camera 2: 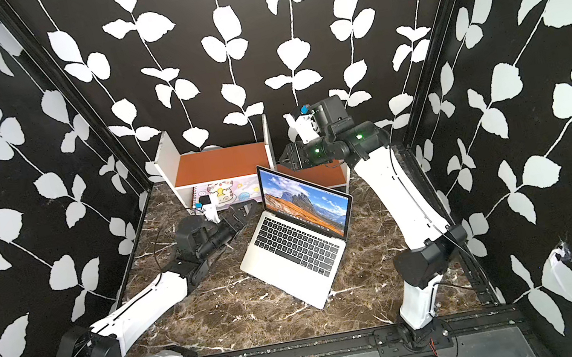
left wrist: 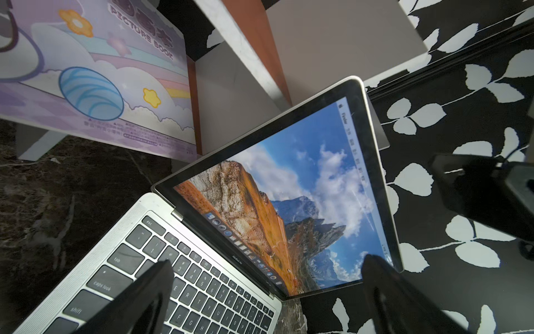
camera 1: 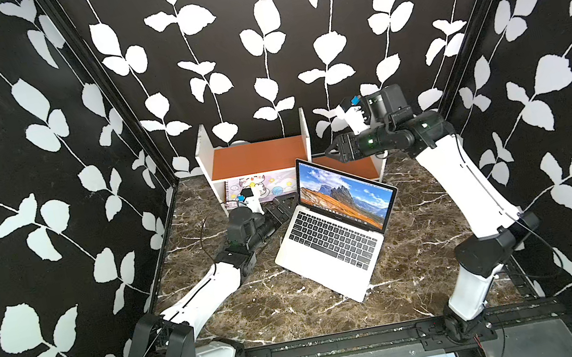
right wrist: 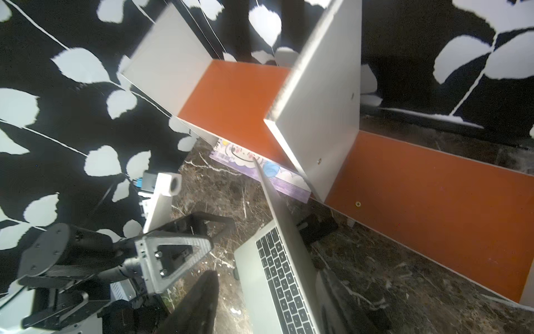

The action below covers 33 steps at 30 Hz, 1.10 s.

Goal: Close the laptop lid and set it aside
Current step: Close the lid of the laptop.

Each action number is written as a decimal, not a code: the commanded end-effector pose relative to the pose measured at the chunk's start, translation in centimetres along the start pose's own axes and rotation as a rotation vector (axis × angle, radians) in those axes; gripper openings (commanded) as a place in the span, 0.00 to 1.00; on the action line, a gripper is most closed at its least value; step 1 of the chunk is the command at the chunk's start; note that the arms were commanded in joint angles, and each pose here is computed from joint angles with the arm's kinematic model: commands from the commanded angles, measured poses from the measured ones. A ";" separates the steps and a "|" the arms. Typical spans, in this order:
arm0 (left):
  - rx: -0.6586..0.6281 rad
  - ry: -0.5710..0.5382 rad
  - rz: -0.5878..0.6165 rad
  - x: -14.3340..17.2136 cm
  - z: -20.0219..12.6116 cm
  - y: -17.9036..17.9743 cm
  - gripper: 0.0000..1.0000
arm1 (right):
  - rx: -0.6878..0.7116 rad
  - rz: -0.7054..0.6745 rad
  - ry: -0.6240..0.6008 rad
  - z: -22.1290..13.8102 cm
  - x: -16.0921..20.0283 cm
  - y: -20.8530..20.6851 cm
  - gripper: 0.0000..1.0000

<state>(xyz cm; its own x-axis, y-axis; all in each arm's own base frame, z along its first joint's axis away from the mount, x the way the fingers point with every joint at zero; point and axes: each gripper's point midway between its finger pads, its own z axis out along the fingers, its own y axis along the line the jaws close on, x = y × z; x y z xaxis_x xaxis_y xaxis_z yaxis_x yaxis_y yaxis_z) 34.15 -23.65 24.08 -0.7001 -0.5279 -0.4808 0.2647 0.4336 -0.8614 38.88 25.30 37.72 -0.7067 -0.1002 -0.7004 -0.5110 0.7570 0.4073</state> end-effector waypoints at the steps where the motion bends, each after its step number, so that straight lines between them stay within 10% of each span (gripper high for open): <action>1: 0.072 -0.024 0.053 -1.1 -0.3 -2.6 0.99 | -0.009 -0.049 0.017 -0.8 0.3 0.6 0.54; 33: 0.080 -0.022 0.072 -0.8 -0.4 -2.6 0.99 | -0.038 0.009 0.175 2.5 4.3 -0.6 0.35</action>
<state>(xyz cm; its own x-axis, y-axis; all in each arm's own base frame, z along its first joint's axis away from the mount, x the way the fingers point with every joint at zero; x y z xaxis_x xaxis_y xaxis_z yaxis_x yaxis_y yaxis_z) 34.11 -23.83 24.64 -0.6907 -0.5138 -0.5089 0.3009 0.4357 -0.8483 37.81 25.61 33.10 -0.7883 -0.1888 -0.5856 -0.4996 0.7519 0.4301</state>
